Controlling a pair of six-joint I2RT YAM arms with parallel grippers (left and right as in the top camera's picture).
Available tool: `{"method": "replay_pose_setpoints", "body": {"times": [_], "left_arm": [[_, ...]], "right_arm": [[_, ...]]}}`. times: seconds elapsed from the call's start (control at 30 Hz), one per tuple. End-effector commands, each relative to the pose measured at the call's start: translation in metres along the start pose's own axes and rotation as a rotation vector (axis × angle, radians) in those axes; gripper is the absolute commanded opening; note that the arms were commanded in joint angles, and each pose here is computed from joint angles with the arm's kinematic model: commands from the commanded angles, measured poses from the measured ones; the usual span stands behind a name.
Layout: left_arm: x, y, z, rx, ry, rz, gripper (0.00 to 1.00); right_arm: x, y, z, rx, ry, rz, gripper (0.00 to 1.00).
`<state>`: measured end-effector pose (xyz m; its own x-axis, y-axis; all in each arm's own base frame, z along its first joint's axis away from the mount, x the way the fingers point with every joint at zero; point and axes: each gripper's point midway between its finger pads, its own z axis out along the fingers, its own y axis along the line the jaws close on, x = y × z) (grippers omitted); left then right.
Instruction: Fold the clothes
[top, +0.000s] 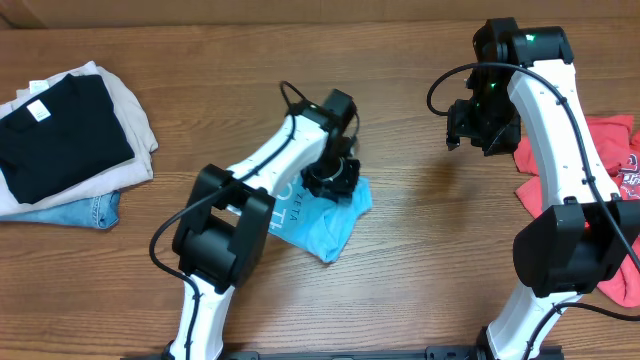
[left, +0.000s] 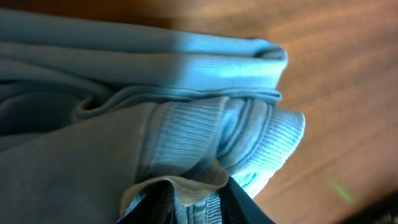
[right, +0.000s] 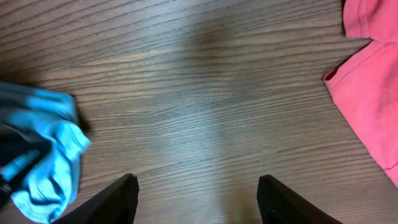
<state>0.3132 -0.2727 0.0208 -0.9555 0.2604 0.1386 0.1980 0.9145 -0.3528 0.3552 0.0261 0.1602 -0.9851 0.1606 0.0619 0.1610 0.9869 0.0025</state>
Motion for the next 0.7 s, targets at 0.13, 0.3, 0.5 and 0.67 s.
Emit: {"method": "replay_pose_setpoints", "body": {"times": [0.13,0.3,0.5,0.67], "left_arm": [[0.016,-0.004,0.011,0.031,0.082,-0.016,0.27],[0.027,-0.003,0.001,0.011,0.106,0.026,0.22],[0.022,-0.007,-0.055,-0.060,-0.061,0.079,0.24],[0.028,0.024,-0.107,-0.251,-0.204,-0.096,0.45]], "right_arm": [[-0.003,0.001,-0.005,-0.011,-0.024,-0.004,0.65],[-0.003,0.001,-0.005,-0.011,-0.024,-0.004,0.65],[-0.004,0.001,-0.005,-0.012,-0.027,-0.004,0.68],[-0.005,0.002,-0.005,-0.012,-0.030,-0.005,0.69]]}}
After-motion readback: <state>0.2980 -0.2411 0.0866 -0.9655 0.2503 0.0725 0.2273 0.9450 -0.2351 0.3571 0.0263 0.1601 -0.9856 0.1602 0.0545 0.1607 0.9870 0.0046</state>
